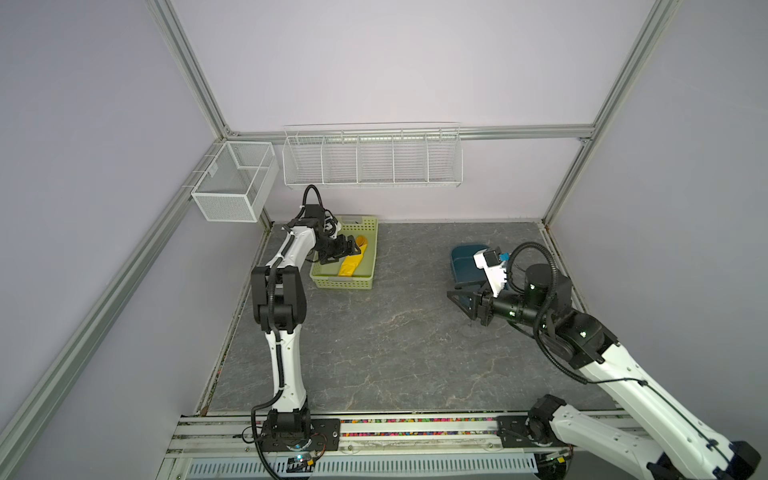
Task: Place the utensils on the paper napkin and roll it up
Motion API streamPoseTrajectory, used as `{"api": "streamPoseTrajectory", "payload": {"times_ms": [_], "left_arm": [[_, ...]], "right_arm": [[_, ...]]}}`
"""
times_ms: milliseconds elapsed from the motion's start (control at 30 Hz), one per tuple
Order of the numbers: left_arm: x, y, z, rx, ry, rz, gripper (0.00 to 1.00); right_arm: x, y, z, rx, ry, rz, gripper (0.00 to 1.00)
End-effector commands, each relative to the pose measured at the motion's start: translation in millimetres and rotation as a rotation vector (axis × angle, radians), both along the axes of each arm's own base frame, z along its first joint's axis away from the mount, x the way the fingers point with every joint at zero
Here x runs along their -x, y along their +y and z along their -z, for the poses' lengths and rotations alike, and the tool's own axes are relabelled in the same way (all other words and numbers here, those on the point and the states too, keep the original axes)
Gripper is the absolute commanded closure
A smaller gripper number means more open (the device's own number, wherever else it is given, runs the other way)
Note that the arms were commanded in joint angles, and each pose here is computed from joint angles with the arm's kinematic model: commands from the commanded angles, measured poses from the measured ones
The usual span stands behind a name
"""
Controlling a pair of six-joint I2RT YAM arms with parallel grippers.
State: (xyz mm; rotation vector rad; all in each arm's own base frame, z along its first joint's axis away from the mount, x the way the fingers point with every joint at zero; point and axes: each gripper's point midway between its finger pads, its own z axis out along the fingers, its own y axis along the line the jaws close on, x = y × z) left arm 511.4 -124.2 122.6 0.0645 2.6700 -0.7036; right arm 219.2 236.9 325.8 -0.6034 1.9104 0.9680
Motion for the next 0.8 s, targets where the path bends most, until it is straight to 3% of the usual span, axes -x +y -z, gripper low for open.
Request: {"api": "streamPoseTrajectory", "payload": {"times_ms": [0,67,167,300,467,567,767], "left_arm": [[-1.8,8.5,-68.5,-0.015,-0.210,-0.035,0.01],[11.8,18.0,-78.8,-0.054,-0.253,-0.065,0.01],[34.0,40.9,-87.9,-0.141,-0.332,-0.148,0.01],[69.8,92.8,-78.7,-0.323,-0.435,-0.370,0.01],[118.1,153.0,-48.6,-0.558,-0.532,-0.593,0.01],[135.3,169.1,-26.6,-0.603,-0.567,-0.647,0.01],[122.4,148.7,-11.2,-0.547,-0.766,-0.514,0.01]], "right_arm": [[-18.7,-16.3,15.3,0.094,0.005,0.113,0.45],[-34.2,-30.7,32.4,0.152,0.025,0.200,0.35],[-63.9,-69.0,61.8,0.244,0.079,0.386,0.05],[-100.1,-147.2,101.3,0.387,0.116,0.718,0.11],[-110.7,-239.2,167.6,0.525,0.097,1.042,0.09],[-115.0,-266.1,191.7,0.469,0.026,1.129,0.09],[-141.9,-281.4,209.3,0.389,-0.088,1.119,0.09]]}}
